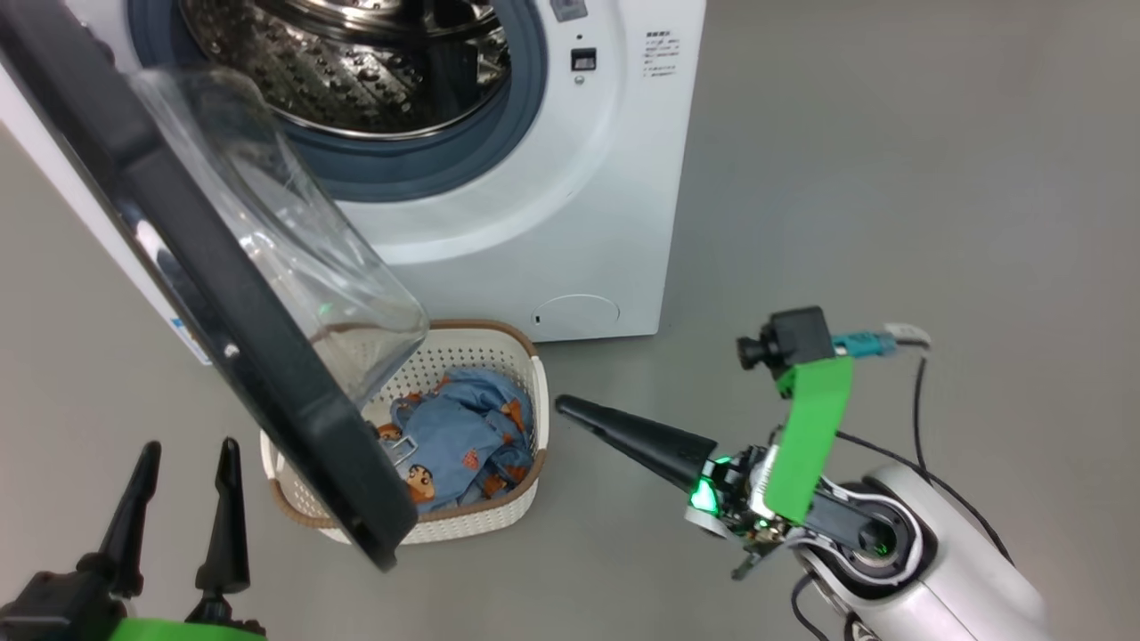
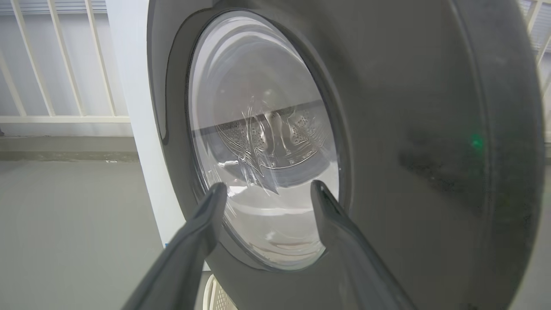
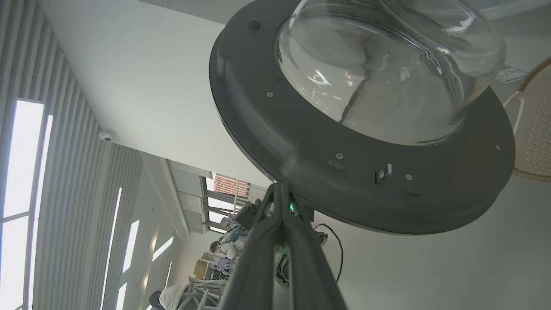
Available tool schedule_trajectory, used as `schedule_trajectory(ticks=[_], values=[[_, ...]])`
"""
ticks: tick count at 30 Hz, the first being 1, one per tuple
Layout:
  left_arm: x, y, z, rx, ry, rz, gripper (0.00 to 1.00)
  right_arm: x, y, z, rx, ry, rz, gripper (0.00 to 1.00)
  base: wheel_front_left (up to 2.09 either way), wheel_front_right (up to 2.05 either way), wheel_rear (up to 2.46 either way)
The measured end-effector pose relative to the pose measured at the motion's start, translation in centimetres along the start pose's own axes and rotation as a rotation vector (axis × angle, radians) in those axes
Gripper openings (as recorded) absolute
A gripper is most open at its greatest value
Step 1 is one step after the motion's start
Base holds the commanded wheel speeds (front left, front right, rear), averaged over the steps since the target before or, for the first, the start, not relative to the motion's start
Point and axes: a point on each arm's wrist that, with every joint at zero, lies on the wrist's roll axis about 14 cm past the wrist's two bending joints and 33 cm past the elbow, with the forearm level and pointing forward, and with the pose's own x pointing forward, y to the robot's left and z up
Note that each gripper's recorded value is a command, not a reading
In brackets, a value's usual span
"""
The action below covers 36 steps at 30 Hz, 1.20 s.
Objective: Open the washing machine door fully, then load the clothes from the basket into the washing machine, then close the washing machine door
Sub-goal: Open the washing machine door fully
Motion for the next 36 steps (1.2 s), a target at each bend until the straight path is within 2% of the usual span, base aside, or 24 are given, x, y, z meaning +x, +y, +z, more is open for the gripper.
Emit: schedule_trajectory(ticks=[6,7,8,9,10,18,24,28,32,36], values=[[-0.4,-0.5,-0.2,0.0,0.006,-0.011,1.0,-2.6,0.1,1.3,0.013,-0.169,-0.001,0.0,0.0,0.0,0.0],[-0.3,-0.6,-0.1,0.0,0.003,-0.011,1.0,-3.0,0.1,1.7,0.005,-0.205,-0.005,0.09,0.0,0.0,0.0],[-0.3,-0.7,-0.1,-0.002,0.001,-0.013,1.0,-3.5,0.2,2.4,-0.003,-0.254,-0.007,0.32,0.0,0.0,0.0],[-0.3,-0.7,0.0,-0.003,-0.001,-0.014,1.0,-4.1,0.2,3.1,-0.008,-0.304,-0.008,0.45,0.0,0.0,0.0],[-0.3,-0.8,-0.1,-0.005,0.001,-0.014,1.0,-4.7,0.2,3.8,-0.023,-0.355,-0.015,1.0,0.0,0.0,0.0],[-0.2,-1.0,-0.2,-0.012,0.003,-0.016,1.0,-9.7,-0.2,8.9,-0.256,-0.741,-0.135,1.0,0.0,0.0,0.0],[-0.4,-1.3,-0.6,-0.014,0.012,-0.019,1.0,-12.7,-0.4,11.0,-0.507,-0.914,-0.249,1.0,0.0,0.0,0.0],[-0.5,-1.3,-0.5,-0.016,0.01,-0.019,1.0,-14.9,-1.8,11.9,-0.684,-0.955,-0.386,1.0,0.0,0.0,0.0],[-0.6,-1.2,-0.6,-0.016,0.014,-0.015,1.0,-15.4,-2.3,11.5,-0.872,-0.925,-0.488,1.0,0.0,0.0,0.0],[-0.6,-1.2,-0.7,-0.02,0.016,-0.012,1.0,-15.7,-3.3,10.4,-1.007,-0.869,-0.582,1.0,0.0,0.0,0.0]])
